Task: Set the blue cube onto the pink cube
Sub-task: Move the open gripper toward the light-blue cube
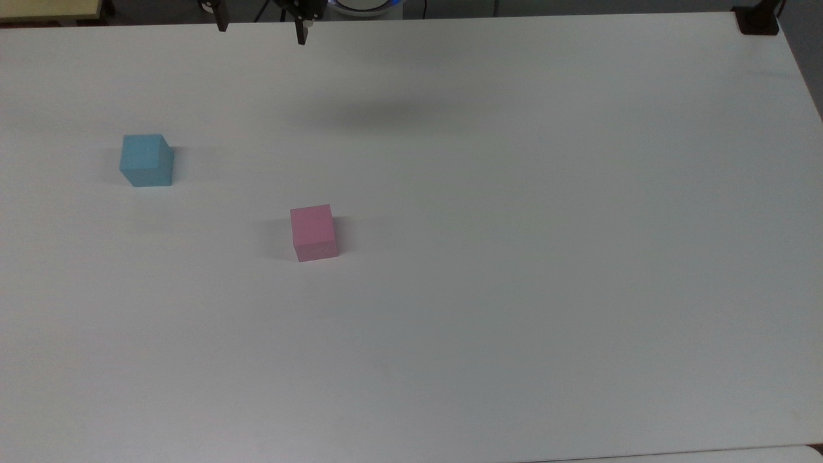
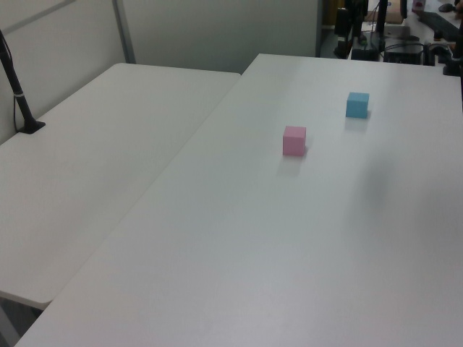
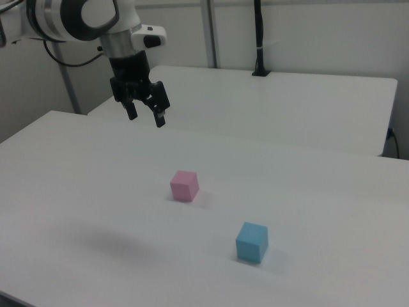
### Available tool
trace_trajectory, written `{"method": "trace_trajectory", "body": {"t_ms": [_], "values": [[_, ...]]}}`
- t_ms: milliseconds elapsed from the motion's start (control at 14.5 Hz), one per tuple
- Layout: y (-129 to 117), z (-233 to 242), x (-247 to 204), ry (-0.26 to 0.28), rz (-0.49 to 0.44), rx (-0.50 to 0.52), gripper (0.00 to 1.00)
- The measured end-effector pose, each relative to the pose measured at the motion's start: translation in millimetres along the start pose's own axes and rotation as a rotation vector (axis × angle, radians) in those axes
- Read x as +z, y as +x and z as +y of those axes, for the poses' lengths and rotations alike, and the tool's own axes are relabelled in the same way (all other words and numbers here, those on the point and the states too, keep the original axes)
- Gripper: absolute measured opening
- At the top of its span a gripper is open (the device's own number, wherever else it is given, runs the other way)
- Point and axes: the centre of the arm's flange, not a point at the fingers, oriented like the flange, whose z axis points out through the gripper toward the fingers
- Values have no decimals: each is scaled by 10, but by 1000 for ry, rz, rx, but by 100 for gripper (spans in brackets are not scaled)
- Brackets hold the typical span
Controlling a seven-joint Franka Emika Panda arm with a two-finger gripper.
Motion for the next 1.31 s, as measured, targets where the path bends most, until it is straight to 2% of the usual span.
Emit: {"method": "trace_trajectory", "body": {"t_ms": [1315], "values": [[0,47,29,-1,-6,8,100]]}}
